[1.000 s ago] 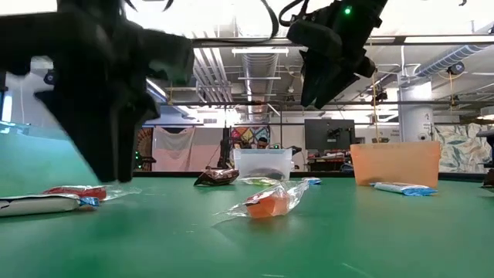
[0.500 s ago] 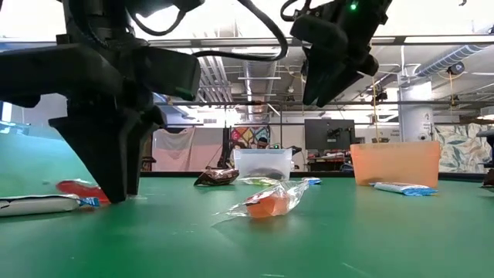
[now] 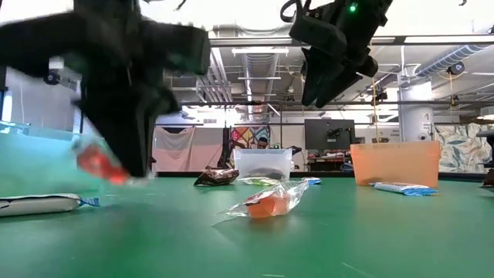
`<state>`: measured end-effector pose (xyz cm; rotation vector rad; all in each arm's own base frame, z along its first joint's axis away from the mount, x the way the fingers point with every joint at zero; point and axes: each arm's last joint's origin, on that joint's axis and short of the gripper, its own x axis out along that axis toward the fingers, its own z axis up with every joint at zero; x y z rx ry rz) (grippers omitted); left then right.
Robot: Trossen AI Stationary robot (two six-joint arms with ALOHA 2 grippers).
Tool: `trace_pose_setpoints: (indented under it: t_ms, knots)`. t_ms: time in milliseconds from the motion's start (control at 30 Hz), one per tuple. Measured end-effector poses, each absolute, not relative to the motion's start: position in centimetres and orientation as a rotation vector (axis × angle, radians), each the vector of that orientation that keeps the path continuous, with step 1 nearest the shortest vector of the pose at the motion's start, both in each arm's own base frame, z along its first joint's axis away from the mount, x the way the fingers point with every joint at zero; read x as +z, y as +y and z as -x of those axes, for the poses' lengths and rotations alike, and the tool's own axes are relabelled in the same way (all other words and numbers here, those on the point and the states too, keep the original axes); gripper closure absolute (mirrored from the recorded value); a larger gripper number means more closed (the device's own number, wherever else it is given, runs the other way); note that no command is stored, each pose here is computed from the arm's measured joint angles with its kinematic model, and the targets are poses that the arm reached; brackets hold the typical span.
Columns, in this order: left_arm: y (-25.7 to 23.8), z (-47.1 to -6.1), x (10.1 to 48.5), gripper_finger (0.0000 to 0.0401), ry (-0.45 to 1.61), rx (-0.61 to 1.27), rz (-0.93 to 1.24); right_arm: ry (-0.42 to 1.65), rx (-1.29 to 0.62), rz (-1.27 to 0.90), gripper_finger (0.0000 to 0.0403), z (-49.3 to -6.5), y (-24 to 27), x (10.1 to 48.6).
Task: Sort candy by brand, put in halloween buckets
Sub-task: Put the red gummy candy into the blue bin, then put the white chocolate into the orange bin
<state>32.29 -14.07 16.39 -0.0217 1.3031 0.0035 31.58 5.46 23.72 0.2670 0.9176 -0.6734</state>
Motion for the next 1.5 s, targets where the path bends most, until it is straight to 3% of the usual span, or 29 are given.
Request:
trace_pose_setpoints:
  t_ms: [300, 467, 800, 967, 1233, 1500]
  knots:
    - [-13.8, -28.6, 24.6, 0.0401, 1.252, -0.029, 0.023, 0.915, -0.673, -0.268, 0.0202, -31.6, 5.5, 23.7]
    - [-12.4, -24.4, 27.6, 0.0401, 1.244, 0.103, 0.122, 0.896, -0.681, -0.296, 0.0202, -31.7, 5.5, 23.5]
    - [-9.5, -18.1, 24.7, 0.0398, 1.291, 0.344, 0.288, 0.810, -0.641, -0.340, 0.0202, -32.1, 5.7, 22.1]
    - [-9.0, -17.1, 23.2, 0.0357, 1.316, 0.397, 0.306, 0.805, -0.641, -0.363, 0.0202, -32.0, 5.6, 21.4]
    - [-9.3, -17.6, 23.8, 0.0271, 1.299, 0.339, 0.274, 0.805, -0.631, -0.353, 0.0202, -32.0, 5.8, 21.5]
    - [-10.5, -18.9, 26.5, 0.0254, 1.123, 0.207, 0.128, 0.760, -0.436, -0.174, 0.0202, -32.6, 8.5, 22.9]
